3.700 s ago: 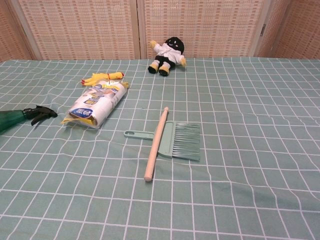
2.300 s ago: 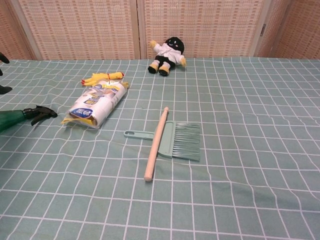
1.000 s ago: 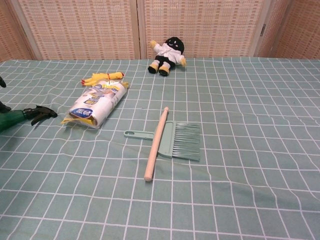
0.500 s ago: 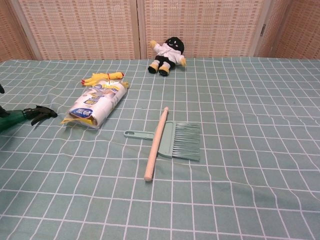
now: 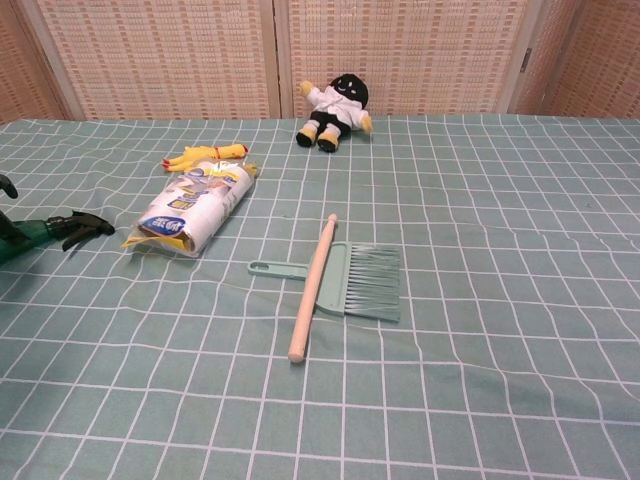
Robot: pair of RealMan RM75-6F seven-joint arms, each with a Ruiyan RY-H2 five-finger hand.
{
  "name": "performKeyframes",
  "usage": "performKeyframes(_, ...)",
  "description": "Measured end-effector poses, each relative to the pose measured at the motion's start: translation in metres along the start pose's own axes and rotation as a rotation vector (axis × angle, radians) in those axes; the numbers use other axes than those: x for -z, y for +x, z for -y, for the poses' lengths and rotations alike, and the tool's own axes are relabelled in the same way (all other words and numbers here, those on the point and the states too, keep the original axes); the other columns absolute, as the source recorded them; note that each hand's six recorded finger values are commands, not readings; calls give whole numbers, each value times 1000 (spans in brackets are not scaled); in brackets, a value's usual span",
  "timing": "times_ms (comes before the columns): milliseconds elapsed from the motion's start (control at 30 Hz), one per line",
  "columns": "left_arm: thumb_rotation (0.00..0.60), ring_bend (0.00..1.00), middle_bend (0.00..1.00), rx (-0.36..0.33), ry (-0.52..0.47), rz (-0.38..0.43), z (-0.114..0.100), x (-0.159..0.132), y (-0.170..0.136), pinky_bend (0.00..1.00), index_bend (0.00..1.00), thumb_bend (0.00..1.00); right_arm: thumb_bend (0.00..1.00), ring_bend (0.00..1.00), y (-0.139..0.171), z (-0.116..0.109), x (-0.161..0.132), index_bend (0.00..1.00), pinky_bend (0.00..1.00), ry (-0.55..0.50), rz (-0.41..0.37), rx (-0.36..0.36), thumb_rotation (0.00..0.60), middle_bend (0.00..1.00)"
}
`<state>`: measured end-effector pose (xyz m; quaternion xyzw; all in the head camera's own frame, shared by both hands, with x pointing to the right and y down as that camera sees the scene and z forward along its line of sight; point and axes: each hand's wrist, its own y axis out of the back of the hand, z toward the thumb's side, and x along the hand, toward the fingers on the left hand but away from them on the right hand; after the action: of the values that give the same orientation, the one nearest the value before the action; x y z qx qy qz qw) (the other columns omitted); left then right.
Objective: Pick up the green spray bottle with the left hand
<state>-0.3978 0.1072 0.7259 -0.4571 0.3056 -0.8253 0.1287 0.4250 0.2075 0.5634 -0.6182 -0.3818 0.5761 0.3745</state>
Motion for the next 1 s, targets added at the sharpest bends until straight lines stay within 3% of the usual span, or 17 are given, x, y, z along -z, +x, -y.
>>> performKeyframes(567,600,259,409,9,-13,-31,4,2,10,217,153,293,0,29,2,-1,2,230,41,-3,8,7,600,94)
performKeyframes(1000,600,325,543,-69,-16,-5,-15,2,8,242,203,302,0,29,2,-1,3,229,41,-8,6,6,600,94)
